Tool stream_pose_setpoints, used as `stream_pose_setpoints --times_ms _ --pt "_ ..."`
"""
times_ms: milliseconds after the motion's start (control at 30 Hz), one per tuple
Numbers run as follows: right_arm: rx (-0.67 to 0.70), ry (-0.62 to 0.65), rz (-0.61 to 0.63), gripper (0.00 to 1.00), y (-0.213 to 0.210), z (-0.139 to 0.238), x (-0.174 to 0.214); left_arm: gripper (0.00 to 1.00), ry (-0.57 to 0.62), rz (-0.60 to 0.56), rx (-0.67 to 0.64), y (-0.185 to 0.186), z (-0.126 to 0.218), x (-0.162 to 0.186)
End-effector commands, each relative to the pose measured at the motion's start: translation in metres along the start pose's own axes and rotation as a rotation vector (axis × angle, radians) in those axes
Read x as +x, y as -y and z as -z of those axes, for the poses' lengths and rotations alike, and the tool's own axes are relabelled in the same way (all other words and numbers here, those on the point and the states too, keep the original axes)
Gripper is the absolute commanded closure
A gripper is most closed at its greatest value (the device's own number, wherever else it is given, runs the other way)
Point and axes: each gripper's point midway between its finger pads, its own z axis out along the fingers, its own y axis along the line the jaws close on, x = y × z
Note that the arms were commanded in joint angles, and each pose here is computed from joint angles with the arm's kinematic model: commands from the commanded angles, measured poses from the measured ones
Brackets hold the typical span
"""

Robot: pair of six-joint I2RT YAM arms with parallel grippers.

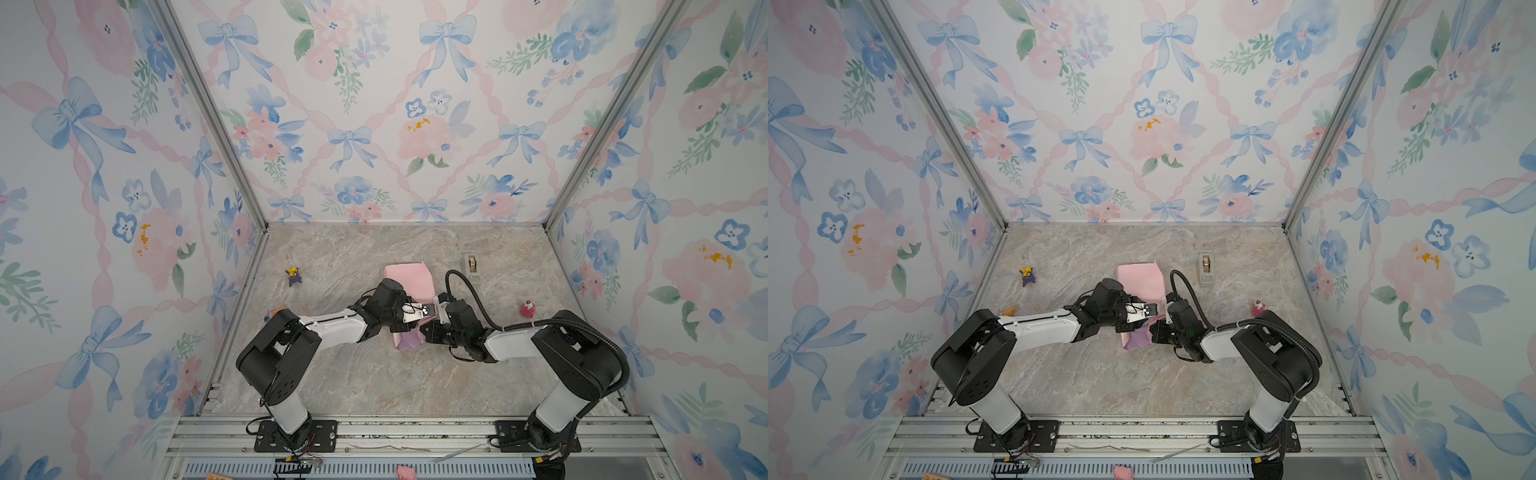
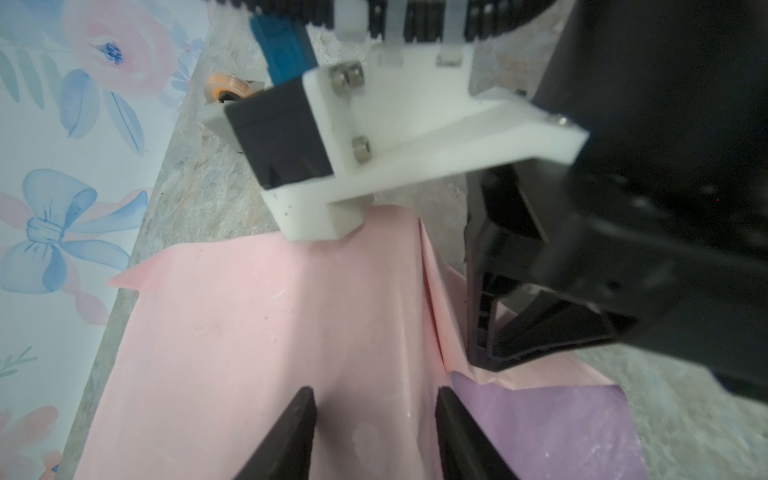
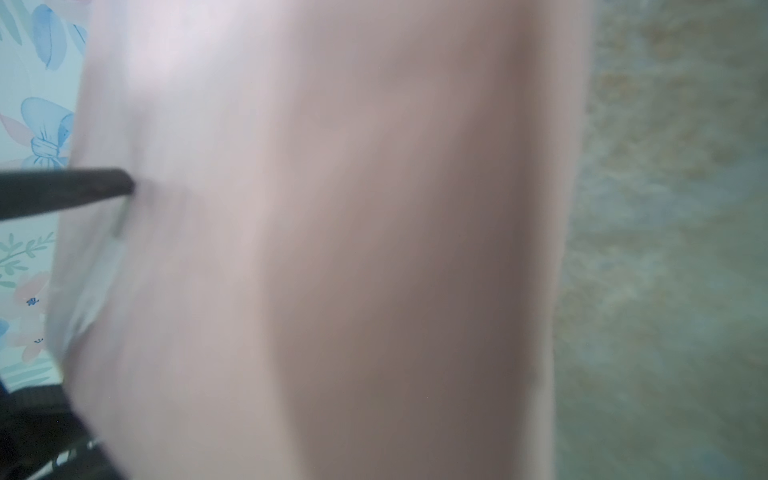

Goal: Wrap the gift box in paper
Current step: 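Lift both grippers off the wrapped box and draw them apart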

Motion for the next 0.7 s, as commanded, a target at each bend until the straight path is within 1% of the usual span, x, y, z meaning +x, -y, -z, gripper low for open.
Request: stream_pose_setpoints --times_ms 0,100,133,233,300,333,400,533,600,667 --pt "-0.028 0.037 0.053 0.81 -0.015 0.024 -0.012 0.4 0.08 0.058 -0.035 -0.014 0.016 -0.026" --pt "-0.022 0.059 0.099 0.67 -0.025 0.049 -0.026 0.31 0.136 0.134 -0.089 -0.033 0.033 -0.047" --pt "-0.019 0.063 0.121 0.64 -0.027 0.056 -0.03 0.29 0.151 0.157 -0.109 -0.039 0.04 -0.052" --pt "-0.01 0.077 0.141 0.58 -0.03 0.078 -0.044 0.24 0.167 0.305 -0.209 -0.064 0.062 -0.059" --pt "-0.009 0.088 0.143 0.56 -0.031 0.089 -0.057 0.22 0.162 0.427 -0.304 -0.081 0.08 -0.056" --pt "-0.008 0.09 0.138 0.55 -0.032 0.094 -0.064 0.22 0.157 0.491 -0.34 -0.087 0.086 -0.051" --pt "0.035 0.075 0.111 0.53 -0.027 0.1 -0.077 0.2 0.153 0.655 -0.409 -0.099 0.103 -0.036" --pt "0.16 -0.011 0.057 0.51 -0.013 0.098 -0.096 0.21 0.099 0.954 -0.463 -0.104 0.118 0.01" --pt "0.181 -0.058 0.026 0.5 -0.011 0.092 -0.104 0.23 0.092 1.116 -0.459 -0.1 0.119 0.034" --pt "0.175 -0.111 -0.003 0.5 -0.01 0.082 -0.107 0.25 0.111 1.202 -0.408 -0.092 0.113 0.045"
